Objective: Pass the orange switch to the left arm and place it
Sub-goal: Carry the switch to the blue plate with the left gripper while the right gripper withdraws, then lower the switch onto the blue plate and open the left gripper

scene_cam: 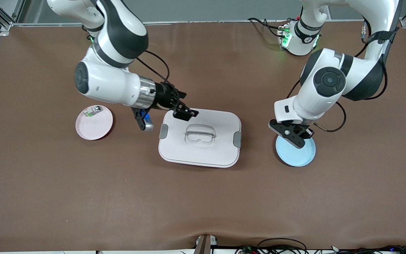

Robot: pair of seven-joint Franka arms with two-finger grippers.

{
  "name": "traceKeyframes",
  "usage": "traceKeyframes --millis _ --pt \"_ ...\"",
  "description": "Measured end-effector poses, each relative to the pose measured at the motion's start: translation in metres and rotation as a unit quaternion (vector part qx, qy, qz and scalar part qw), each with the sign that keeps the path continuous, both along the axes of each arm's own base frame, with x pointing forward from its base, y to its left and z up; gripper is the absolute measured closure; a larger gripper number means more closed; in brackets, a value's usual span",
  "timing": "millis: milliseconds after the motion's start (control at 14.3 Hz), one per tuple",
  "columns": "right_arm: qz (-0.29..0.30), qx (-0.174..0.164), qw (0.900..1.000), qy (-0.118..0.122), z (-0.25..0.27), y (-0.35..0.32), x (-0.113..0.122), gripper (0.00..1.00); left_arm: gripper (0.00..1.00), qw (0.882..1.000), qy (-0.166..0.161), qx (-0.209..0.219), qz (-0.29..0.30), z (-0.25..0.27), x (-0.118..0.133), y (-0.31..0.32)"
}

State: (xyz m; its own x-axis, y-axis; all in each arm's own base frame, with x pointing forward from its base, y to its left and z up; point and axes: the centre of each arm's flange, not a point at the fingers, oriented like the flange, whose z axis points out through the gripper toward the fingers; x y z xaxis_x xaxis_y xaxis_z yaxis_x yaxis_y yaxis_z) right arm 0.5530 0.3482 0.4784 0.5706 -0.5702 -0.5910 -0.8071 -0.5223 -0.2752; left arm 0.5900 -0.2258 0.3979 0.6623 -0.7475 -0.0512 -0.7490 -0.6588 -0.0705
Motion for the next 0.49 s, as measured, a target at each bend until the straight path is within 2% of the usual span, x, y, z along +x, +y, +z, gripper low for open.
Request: traceKeyframes --millis 280,490 --pt "0.103 -0.069 0.991 -0.039 -0.001 -0.060 -0.010 0.00 0.58 0.996 -0.005 0.023 -0.085 -0.047 0.007 0.005" --pt "0.182 -0.110 0.975 -0.062 0.000 -0.102 -0.008 0.00 0.58 0.992 -0.019 0.006 -0.126 -0.092 0.000 0.021"
